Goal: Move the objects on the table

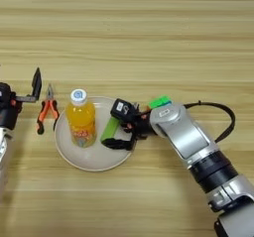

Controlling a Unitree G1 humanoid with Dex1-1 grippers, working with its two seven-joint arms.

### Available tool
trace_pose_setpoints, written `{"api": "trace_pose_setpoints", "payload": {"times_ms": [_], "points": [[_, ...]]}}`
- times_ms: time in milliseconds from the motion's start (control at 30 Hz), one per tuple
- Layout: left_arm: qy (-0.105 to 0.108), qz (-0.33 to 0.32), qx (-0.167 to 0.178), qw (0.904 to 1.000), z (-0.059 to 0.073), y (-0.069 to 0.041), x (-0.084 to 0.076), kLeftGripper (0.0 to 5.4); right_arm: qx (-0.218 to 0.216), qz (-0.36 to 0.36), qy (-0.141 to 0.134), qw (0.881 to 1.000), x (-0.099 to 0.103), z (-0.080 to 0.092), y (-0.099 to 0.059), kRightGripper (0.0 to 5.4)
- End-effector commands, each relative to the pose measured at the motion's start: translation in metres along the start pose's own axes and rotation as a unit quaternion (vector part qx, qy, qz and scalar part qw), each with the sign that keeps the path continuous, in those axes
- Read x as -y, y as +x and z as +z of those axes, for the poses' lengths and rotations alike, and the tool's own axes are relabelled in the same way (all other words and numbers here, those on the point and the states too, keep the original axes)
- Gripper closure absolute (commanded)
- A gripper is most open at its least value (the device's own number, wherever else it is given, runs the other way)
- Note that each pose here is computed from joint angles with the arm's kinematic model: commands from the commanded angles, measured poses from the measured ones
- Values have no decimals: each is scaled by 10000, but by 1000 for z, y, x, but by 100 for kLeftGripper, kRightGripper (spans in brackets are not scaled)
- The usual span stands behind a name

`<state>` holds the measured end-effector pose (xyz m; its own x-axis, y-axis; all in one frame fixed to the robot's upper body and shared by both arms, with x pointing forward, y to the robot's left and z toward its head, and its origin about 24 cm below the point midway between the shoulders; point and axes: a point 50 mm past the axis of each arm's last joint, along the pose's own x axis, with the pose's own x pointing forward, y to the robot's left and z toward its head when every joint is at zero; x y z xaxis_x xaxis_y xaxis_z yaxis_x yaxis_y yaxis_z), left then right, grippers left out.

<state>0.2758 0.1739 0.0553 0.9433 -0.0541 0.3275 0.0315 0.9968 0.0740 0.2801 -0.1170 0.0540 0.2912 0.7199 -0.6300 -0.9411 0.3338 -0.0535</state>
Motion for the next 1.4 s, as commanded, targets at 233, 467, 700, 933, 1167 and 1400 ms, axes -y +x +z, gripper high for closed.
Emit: {"api": "trace_pose_setpoints", "payload": {"times_ms": [233,467,700,933,1167,1400], "points": [[64,0,34,10000,1,3,-1,0,-157,-47,224,9996,-4,-12,-4,87],[67,0,30,10000,1,2,-2,0,134,-174,120,9997,-10,-4,-17,87],[65,-13,36,10000,2,2,-1,0,420,-369,65,9984,-18,1,-38,88],[68,-15,32,10000,1,2,-2,0,649,-585,156,9961,-25,0,-59,88],[71,-27,25,10000,1,2,-3,0,682,-748,495,9936,-33,-16,-72,88],[69,-21,27,10000,0,2,-3,0,713,-857,810,9905,-40,-30,-78,88]]}}
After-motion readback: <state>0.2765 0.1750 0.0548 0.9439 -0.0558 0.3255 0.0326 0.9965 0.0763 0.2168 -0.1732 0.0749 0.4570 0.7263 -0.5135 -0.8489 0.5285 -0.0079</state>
